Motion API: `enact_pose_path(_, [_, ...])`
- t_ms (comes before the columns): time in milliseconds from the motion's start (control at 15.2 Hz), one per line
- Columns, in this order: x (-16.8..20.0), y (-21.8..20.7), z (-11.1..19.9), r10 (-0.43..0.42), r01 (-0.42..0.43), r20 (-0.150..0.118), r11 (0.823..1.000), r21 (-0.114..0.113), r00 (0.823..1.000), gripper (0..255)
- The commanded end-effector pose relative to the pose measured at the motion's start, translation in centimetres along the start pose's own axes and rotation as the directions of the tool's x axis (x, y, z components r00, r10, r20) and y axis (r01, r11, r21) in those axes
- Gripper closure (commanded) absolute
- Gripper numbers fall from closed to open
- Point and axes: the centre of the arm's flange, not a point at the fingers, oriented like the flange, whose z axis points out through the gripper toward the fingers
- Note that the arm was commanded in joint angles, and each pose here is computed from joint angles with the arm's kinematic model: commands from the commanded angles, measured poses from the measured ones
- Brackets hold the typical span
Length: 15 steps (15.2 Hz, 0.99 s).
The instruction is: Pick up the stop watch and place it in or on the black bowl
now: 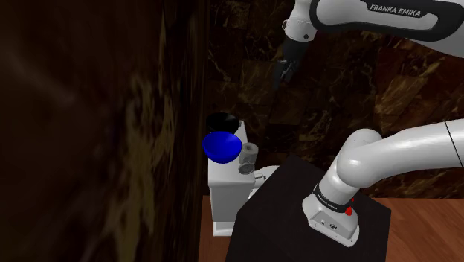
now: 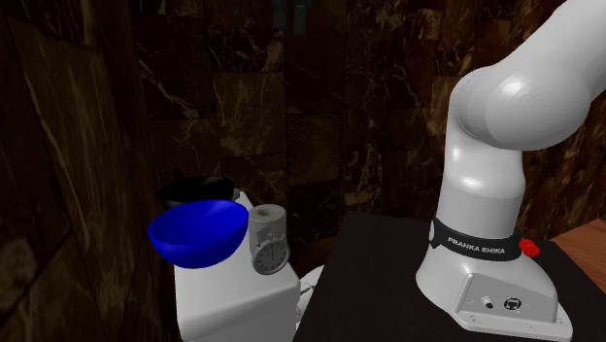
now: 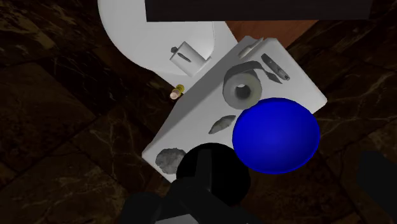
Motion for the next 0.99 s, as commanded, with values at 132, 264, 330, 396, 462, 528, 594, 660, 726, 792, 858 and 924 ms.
enact_pose_path(132, [-0.7,-0.7,2.5,0.052,-0.052,-0.011,0.999,0.000,0.999,0])
enact_pose_path(264, [-1.4,-1.4,5.0,0.104,-0.104,-0.023,0.995,0.001,0.994,0])
enact_pose_path(330, [-1.7,-1.7,6.3,0.130,-0.130,-0.028,0.992,0.002,0.991,0])
enact_pose_path(396, [-1.9,-2.1,7.5,0.156,-0.156,-0.034,0.988,0.002,0.987,0])
enact_pose_path(462, [-2.2,-2.5,8.8,0.182,-0.182,-0.040,0.983,0.003,0.983,0])
enact_pose_path(528, [-2.5,-2.8,10.1,0.207,-0.207,-0.045,0.978,0.004,0.977,0])
enact_pose_path(594, [-2.7,-3.2,11.3,0.232,-0.233,-0.051,0.973,0.006,0.971,0])
enact_pose_path(660, [-2.9,-3.6,12.6,0.258,-0.258,-0.056,0.966,0.007,0.965,0])
enact_pose_path(726, [-3.1,-4.0,13.8,0.283,-0.283,-0.062,0.959,0.008,0.957,0])
enact_pose_path(792, [-3.3,-4.4,15.1,0.308,-0.308,-0.067,0.951,0.010,0.949,0])
enact_pose_path(858, [-3.4,-4.8,16.4,0.332,-0.332,-0.072,0.943,0.012,0.940,0])
enact_pose_path(924, [-3.6,-5.2,17.7,0.357,-0.357,-0.078,0.934,0.014,0.931,0])
